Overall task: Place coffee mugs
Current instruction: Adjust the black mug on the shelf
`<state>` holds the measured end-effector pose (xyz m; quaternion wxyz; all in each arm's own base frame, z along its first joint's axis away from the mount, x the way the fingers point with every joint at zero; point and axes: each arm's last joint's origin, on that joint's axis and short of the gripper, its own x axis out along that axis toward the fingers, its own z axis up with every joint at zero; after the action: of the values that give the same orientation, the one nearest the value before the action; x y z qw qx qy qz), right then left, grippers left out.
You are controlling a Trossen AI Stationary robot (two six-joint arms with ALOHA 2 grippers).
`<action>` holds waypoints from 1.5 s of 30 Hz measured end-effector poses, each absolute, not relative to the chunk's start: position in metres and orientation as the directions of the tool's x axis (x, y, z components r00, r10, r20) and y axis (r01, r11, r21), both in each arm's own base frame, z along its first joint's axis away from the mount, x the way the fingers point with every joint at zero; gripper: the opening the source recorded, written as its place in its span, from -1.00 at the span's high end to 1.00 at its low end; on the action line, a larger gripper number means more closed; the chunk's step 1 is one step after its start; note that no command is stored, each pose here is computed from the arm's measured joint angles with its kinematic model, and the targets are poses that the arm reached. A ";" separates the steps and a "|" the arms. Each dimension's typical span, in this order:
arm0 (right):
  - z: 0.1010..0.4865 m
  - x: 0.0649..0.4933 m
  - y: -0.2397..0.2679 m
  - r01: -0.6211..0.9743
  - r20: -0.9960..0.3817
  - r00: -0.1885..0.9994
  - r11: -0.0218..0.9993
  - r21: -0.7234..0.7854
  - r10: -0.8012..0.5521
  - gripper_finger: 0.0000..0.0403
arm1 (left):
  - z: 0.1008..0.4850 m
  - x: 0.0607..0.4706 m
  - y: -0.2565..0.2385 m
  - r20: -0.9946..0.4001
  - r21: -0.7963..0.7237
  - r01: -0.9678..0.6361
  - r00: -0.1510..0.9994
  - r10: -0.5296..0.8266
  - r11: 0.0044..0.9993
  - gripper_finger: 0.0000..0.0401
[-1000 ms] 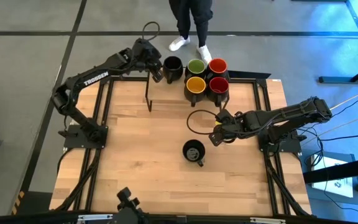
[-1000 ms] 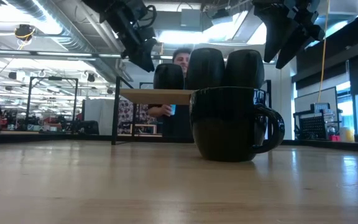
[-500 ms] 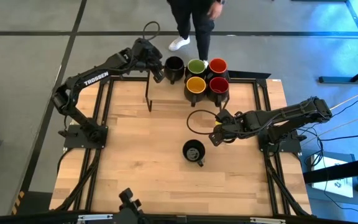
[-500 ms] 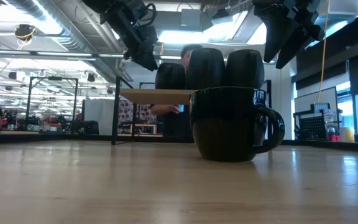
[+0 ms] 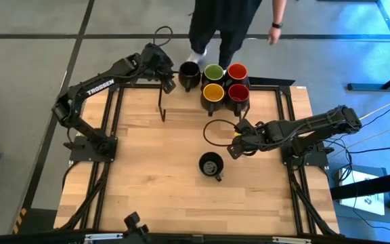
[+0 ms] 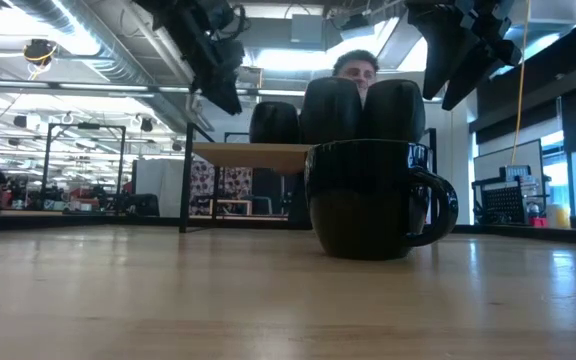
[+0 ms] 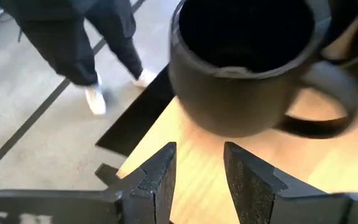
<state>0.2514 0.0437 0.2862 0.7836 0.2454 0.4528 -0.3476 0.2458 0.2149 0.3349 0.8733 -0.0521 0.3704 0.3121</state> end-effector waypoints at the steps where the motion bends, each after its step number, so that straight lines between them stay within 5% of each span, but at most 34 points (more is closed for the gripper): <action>1: 0.286 0.251 0.044 0.767 -0.880 0.349 0.638 0.070 -0.322 -0.08 | 0.338 0.245 0.211 -0.672 0.135 -0.577 0.544 0.502 0.806 0.36; 12: 0.286 0.252 0.044 0.763 -0.879 0.352 0.643 0.070 -0.322 -0.08 | 0.345 0.272 0.166 -0.649 -0.046 -0.434 0.698 0.304 0.900 0.36; 19: 0.286 0.252 0.044 0.762 -0.879 0.352 0.643 0.069 -0.322 -0.08 | 0.347 0.285 0.150 -0.626 0.042 -0.557 0.632 0.457 0.829 0.36; 30: 0.287 0.253 0.044 0.759 -0.877 0.368 0.645 0.091 -0.309 -0.08 | 0.344 0.288 0.152 -0.621 -0.027 -0.640 0.613 0.488 0.768 0.13; 45: 0.287 0.254 0.044 0.759 -0.874 0.370 0.645 0.090 -0.314 -0.08 | 0.326 0.307 0.155 -0.625 -0.082 -0.743 0.558 0.546 0.665 0.11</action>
<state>0.2535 0.0443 0.2870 0.7894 0.2492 0.4463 -0.3400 0.3075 0.1552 0.3261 0.8658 -0.1710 0.2876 0.3721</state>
